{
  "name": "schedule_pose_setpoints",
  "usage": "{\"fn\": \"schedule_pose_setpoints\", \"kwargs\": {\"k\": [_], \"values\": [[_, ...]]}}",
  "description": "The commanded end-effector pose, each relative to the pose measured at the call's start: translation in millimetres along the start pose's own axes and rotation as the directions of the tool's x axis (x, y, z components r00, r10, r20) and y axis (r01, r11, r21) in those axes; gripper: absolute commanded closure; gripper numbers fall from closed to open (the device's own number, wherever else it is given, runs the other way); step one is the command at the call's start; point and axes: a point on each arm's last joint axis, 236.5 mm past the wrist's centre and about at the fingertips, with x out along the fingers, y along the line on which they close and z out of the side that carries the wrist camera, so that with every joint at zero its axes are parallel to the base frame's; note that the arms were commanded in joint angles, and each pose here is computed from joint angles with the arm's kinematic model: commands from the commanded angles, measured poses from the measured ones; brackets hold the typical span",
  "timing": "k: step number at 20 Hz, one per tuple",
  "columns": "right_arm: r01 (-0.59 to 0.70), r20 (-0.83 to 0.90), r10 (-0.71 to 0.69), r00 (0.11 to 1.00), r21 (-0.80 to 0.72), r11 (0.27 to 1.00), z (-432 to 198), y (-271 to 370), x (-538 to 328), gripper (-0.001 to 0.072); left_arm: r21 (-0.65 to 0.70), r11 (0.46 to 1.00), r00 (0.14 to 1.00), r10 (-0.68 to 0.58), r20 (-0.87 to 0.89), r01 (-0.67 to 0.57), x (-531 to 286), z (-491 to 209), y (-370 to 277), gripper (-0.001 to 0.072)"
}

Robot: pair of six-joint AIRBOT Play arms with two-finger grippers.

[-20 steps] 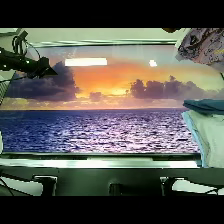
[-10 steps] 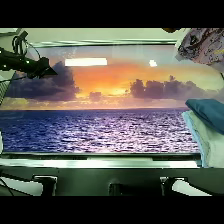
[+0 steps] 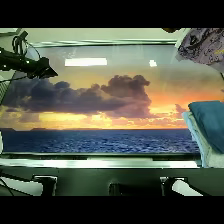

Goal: Fold the clothes and pants, and hang the long-sleeved shirts on hangers.

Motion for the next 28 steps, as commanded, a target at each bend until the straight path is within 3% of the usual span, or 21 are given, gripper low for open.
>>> {"fn": "schedule_pose_setpoints", "kwargs": {"k": [1,11,13,16,17,20,22,23,25,26,28], "values": [[0.049,-0.005,-0.049,0.999,-0.016,0.999,-5.2,-6.5,14.4,0.068,0.0,1.0,1.0,0.0,-0.001,0.0,0.3,-0.2,-0.2,0.069],[0.11,0.019,-0.109,0.994,-0.057,0.992,-6.4,-13.5,35.4,0.0677,0.005,1.0,1.0,-0.002,-0.004,0.002,1.6,-1.1,-2.8,0.069],[0.132,0.058,-0.129,0.99,-0.057,0.99,2.7,-18.1,34.5,0.0573,0.01,1.0,1.0,-0.004,-0.006,0.004,2.8,-1.8,-5.2,0.069],[0.162,0.115,-0.15,0.982,-0.104,0.981,18.0,-24.9,27.3,0.0276,0.01,1.0,1.0,-0.004,-0.007,0.004,3.1,-2.0,-5.7,0.069],[0.139,0.145,-0.122,0.982,-0.12,0.983,27.6,-20.6,19.3,0.0233,0.011,1.0,1.0,-0.004,-0.008,0.004,2.9,-2.2,-5.8,0.069],[-0.043,0.235,0.064,0.97,-0.093,0.995,57.3,9.8,-20.8,0.0248,0.011,1.0,1.0,0.001,-0.018,-0.001,1.1,-5.1,-4.9,0.069],[-0.305,0.259,0.328,0.909,-0.125,0.944,66.4,61.1,-59.7,0.0382,0.024,0.998,0.998,0.057,0.002,-0.057,-6.8,-2.6,4.5,0.0691],[-0.46,0.246,0.49,0.836,-0.172,0.871,63.4,96.3,-85.3,0.0431,0.03,0.995,0.995,0.1,0.018,-0.1,-14.6,-1.1,12.5,0.069],[-0.642,0.187,0.704,0.685,-0.302,0.704,38.5,158.7,-134.1,0.0604,0.034,0.989,0.988,0.142,0.06,-0.144,-34.9,2.5,18.1,0.069],[-0.672,0.143,0.755,0.64,-0.372,0.64,16.5,183.7,-152.1,0.0657,0.036,0.987,0.984,0.155,0.083,-0.158,-46.5,4.0,18.4,0.0691],[-0.662,0.054,0.798,0.6,-0.527,0.533,-41.4,225.7,-181.8,0.068,0.047,0.976,0.971,0.203,0.129,-0.211,-71.8,4.2,18.7,0.0691]]}}
